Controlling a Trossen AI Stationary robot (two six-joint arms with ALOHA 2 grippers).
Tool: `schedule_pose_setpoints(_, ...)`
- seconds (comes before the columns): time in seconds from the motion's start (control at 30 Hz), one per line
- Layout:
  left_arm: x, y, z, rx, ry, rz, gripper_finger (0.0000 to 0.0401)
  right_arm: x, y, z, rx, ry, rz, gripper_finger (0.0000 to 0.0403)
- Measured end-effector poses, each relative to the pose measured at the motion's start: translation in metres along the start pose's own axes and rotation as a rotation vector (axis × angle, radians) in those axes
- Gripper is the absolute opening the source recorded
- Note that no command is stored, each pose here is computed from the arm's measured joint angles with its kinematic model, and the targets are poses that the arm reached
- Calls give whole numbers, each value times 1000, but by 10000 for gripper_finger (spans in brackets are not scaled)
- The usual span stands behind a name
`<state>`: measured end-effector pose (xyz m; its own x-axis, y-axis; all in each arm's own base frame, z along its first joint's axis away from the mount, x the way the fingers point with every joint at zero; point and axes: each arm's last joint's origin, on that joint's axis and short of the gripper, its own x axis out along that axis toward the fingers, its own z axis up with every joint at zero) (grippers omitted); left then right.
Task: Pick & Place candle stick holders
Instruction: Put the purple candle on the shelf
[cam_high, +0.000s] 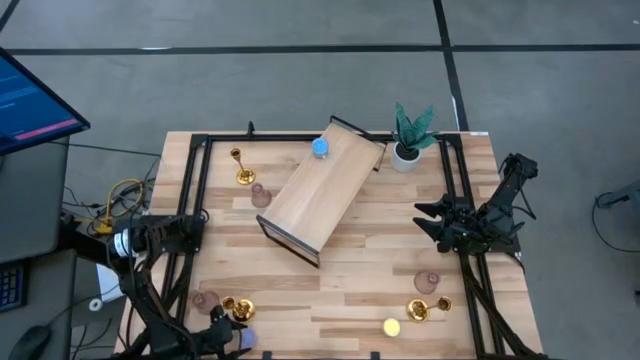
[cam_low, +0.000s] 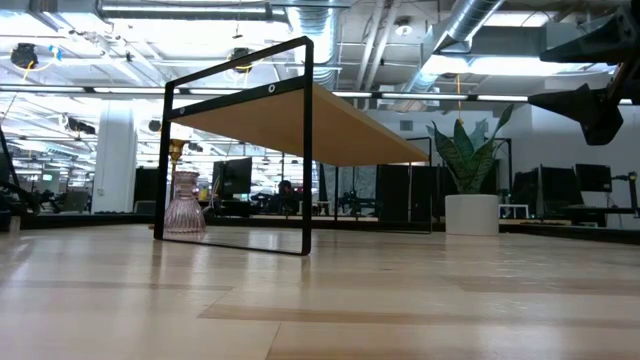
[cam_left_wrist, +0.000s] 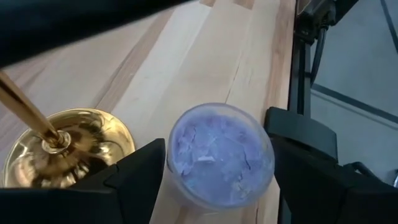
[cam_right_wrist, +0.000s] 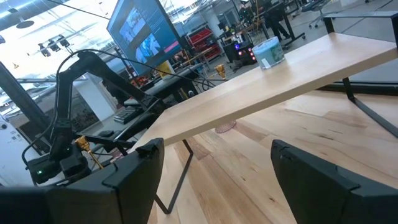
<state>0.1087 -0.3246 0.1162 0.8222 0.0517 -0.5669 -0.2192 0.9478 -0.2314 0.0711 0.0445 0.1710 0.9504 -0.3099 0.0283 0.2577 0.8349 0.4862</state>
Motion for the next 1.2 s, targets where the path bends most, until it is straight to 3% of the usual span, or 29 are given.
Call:
schedule_pose_setpoints(0.57, 14, 2, 2, 47, 73, 35, 284, 0, 0, 0, 0, 0, 0, 286)
schedule_pose_setpoints(0.93, 14, 2, 1, 41, 98, 32, 227, 0, 0, 0, 0, 0, 0, 286)
schedule_pose_setpoints(1.2, 12, -3, 3, 17, 116, 17, 243, 0, 0, 0, 0, 0, 0, 286)
